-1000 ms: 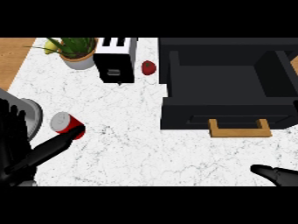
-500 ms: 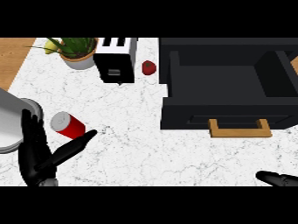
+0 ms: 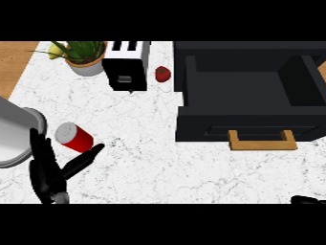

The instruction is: Pick up the can, place it into the drawer and close the drawer

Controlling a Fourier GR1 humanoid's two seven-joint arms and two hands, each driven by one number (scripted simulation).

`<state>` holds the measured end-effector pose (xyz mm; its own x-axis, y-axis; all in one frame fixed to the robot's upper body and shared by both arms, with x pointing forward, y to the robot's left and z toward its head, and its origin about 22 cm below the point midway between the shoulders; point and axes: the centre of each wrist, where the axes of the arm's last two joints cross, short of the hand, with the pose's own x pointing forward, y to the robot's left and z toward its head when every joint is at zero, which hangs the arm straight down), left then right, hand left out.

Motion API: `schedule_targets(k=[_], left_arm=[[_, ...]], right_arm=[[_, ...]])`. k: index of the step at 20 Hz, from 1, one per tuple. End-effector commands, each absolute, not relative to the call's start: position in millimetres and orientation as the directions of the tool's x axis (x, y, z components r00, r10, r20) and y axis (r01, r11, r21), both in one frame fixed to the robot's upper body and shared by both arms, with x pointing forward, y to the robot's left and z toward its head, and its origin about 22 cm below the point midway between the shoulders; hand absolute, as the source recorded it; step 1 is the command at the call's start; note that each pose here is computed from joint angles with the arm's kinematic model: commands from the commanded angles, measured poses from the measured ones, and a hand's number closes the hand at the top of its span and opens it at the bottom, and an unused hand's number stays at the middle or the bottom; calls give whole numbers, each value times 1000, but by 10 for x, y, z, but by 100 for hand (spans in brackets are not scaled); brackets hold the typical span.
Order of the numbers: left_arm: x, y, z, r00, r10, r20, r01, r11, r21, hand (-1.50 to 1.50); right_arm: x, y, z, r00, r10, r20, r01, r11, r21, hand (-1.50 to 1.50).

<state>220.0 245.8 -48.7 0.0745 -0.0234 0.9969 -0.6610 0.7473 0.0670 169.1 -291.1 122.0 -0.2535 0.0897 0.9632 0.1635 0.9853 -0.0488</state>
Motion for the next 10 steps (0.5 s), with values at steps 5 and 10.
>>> schedule_targets(k=[5, 10], left_arm=[[2270, 2435, -798, 106, 0, 994, -667, 742, 71, -150], [2272, 2657, -969, 105, 36, 994, -673, 738, 44, -150]], right_arm=[[1557, -2904, 1241, -274, 89, 957, 167, 985, -44, -150], [1472, -2940, 1264, -255, 117, 960, 166, 983, -76, -150]])
